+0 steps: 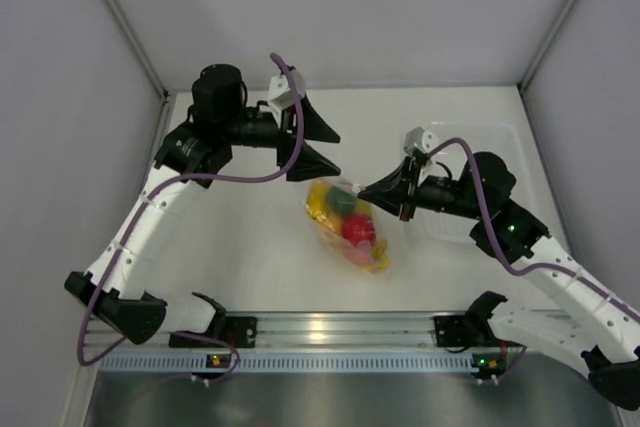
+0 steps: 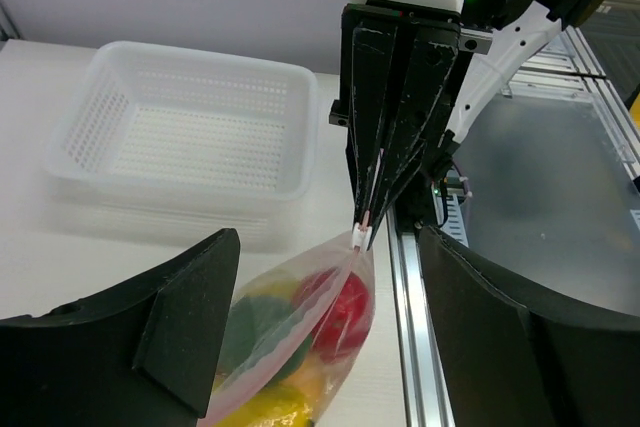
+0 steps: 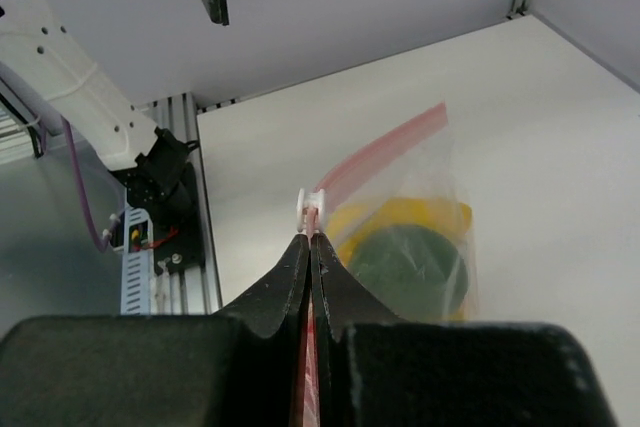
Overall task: Open the zip-top bag and remove the fake food
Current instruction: Unzip the zipper food storage bag at the center of the board.
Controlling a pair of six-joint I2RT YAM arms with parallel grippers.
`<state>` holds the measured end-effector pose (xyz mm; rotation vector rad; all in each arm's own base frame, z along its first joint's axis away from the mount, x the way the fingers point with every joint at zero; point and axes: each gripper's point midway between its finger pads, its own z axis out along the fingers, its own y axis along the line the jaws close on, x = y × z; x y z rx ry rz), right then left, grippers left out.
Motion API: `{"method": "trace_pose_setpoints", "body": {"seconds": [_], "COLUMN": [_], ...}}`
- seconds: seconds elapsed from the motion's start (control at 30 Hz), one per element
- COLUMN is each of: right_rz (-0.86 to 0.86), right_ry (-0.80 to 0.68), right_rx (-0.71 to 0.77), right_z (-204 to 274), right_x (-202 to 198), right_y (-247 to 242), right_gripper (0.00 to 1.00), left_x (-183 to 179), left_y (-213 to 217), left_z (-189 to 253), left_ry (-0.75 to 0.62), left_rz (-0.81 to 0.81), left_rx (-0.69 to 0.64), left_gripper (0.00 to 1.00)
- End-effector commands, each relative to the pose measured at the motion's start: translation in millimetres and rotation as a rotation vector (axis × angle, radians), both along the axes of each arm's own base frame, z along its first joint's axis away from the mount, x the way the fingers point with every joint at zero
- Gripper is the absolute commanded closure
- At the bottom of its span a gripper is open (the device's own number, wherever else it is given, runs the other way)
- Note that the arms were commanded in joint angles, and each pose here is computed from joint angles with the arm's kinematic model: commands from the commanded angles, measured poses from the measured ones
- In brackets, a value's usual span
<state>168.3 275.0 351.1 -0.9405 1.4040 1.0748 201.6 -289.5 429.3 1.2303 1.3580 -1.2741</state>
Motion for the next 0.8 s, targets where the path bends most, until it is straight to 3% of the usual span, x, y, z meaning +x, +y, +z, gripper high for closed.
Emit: {"method": "trace_pose_setpoints", "body": {"seconds": [0.0, 0.17, 0.47, 0.53, 0.67, 0.77], "right_rz": [0.049, 0.012, 0.0, 0.0, -0.007, -0.019], "right_ry": [-0.141, -0.136, -0.147, -0.151, -0.16, -0.162], "right_rx": [0.077, 0.1, 0.114, 0.117, 0.117, 0.12], "right_z": [24.5, 16.8, 20.9, 20.4, 17.4, 18.6], "right_x": [-11.8, -11.2, -14.9, -15.7, -15.9, -15.0], "right_y": [1.7, -3.7, -9.4, -10.1, -11.8, -13.5], "right_gripper": [1.0, 1.0, 1.0, 1.0, 1.0, 1.0], "left_x": [-4.7, -0.2, -20.6, -22.2, -23.1, -26.6], "left_y": [-2.7, -12.6, -34.7, -39.7, -48.1, -51.4], "left_z": [4.5, -20.8, -27.2, -30.9, -37.3, -40.9], "left_ry": [-0.075, -0.069, -0.089, -0.066, -0.045, -0.038], "left_rz": [-0.078, -0.076, -0.16, -0.188, -0.205, -0.219], "left_rx": [-0.03, 0.005, 0.012, 0.016, 0.028, 0.032], "left_gripper": [0.21, 0.21, 0.25, 0.29, 0.49, 0.51]}}
